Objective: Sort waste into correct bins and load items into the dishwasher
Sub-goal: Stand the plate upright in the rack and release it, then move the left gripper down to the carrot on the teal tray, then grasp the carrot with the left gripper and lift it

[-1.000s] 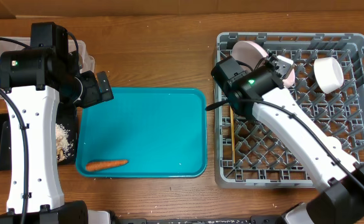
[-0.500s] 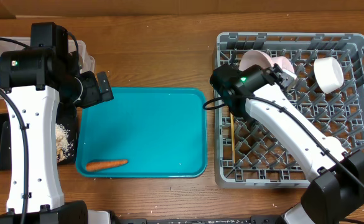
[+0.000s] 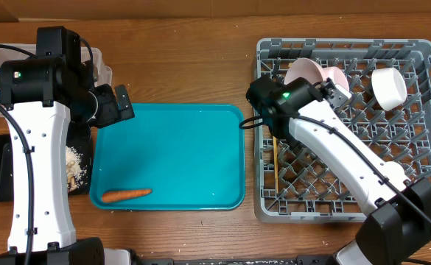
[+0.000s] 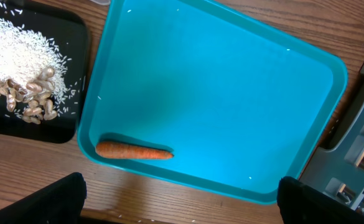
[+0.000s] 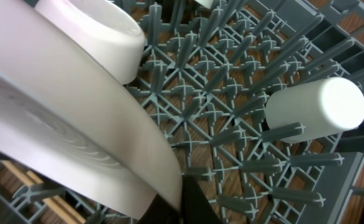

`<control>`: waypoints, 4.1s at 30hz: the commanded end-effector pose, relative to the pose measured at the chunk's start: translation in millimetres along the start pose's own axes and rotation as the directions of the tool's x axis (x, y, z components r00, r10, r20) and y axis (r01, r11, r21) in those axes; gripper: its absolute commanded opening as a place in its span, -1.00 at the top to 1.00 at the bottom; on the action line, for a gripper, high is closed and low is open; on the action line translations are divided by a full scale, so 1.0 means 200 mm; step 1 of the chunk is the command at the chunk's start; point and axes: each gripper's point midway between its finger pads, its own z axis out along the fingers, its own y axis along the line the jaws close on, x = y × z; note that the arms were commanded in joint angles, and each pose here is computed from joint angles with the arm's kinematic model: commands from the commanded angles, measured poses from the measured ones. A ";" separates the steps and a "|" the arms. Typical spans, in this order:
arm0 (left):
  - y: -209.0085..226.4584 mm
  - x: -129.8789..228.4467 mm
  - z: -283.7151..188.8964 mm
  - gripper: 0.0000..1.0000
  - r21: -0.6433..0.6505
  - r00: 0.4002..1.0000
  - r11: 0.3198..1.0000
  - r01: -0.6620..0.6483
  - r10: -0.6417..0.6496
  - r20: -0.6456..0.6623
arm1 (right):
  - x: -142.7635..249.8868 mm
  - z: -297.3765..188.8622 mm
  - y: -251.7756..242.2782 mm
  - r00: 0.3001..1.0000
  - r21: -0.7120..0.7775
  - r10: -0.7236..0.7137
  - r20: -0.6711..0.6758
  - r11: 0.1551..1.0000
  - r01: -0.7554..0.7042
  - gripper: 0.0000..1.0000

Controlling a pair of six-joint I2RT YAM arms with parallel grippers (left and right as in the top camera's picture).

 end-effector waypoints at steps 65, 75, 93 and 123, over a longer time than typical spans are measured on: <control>-0.01 0.32 0.22 -1.00 -0.027 0.915 0.965 0.263 -0.258 -0.310 | -0.52 0.04 -0.60 0.958 -0.122 -0.095 -0.270 0.990 0.063 -0.69; 0.19 0.50 0.64 -1.00 -0.297 0.776 0.820 0.489 -0.564 -0.282 | -0.54 0.14 -0.70 0.935 -0.118 -0.009 -0.355 0.992 -0.035 -0.75; 0.36 0.60 1.00 -1.00 -0.367 0.741 0.722 0.586 -0.661 -0.117 | -0.55 0.14 -0.70 0.937 -0.116 -0.012 -0.348 0.993 -0.030 -0.82; 0.45 0.55 1.18 -0.36 -0.320 0.755 0.706 0.632 -0.655 0.048 | -0.55 0.14 -0.70 0.938 -0.113 -0.012 -0.347 0.993 -0.029 -0.84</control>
